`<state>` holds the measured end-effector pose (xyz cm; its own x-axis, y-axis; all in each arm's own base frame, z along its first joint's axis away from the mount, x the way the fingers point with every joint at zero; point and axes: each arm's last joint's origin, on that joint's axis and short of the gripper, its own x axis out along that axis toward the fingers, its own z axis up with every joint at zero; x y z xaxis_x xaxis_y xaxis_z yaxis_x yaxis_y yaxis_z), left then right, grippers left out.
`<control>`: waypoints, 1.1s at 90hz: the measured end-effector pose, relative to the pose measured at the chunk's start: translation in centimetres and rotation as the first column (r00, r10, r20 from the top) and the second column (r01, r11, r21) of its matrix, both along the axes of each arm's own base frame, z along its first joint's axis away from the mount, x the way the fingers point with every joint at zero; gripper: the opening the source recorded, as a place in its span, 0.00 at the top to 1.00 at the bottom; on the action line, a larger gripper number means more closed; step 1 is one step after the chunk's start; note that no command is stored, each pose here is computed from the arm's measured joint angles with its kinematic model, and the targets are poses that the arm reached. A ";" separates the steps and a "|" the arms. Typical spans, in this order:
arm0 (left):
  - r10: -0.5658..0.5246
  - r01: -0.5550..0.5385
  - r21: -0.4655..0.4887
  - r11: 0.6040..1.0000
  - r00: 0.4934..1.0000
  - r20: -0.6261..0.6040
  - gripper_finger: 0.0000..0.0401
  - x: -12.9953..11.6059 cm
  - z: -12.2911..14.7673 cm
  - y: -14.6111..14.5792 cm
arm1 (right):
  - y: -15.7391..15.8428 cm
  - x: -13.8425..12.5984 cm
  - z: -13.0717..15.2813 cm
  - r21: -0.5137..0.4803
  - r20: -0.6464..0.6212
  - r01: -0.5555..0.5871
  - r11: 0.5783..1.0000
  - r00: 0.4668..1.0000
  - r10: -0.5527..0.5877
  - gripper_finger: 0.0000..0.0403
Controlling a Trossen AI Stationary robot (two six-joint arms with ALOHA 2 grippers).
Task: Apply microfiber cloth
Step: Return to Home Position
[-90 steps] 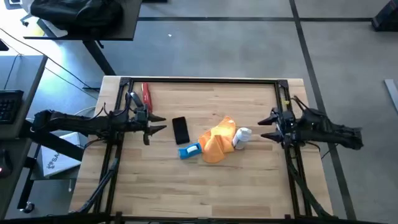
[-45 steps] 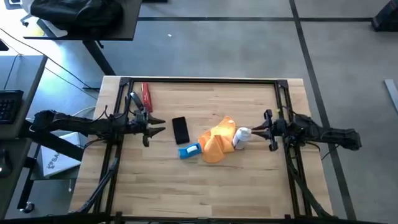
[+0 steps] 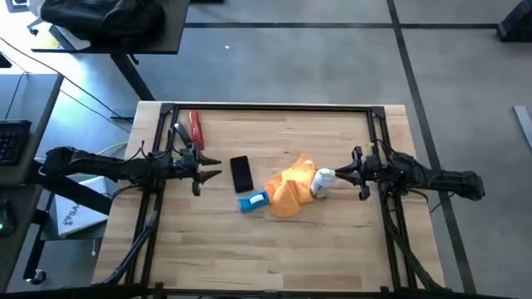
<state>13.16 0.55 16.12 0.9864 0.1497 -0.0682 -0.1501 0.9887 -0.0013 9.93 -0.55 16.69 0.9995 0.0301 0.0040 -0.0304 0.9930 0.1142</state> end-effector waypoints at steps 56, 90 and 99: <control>-0.091 0.119 0.240 0.963 0.988 -0.125 0.94 -0.5 -0.7 0.0 | 0.0 0.0 0.0 0.000 0.000 0.000 1.000 1.000 0.000 0.94; -0.274 0.262 0.205 0.943 0.961 0.036 0.99 -2.5 0.8 -0.1 | 0.0 0.0 0.0 -0.002 0.000 -0.001 1.000 1.000 0.001 0.94; -0.326 0.303 0.188 0.934 0.940 0.103 0.99 -2.8 1.4 -0.2 | 0.0 0.0 0.0 0.000 0.000 -0.001 1.000 1.000 0.001 0.94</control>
<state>10.37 0.30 17.49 0.9832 -0.1715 0.0632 0.1588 0.9728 0.1689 9.93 -0.54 16.68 0.9995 0.0309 0.0036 -0.0311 0.9930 0.1143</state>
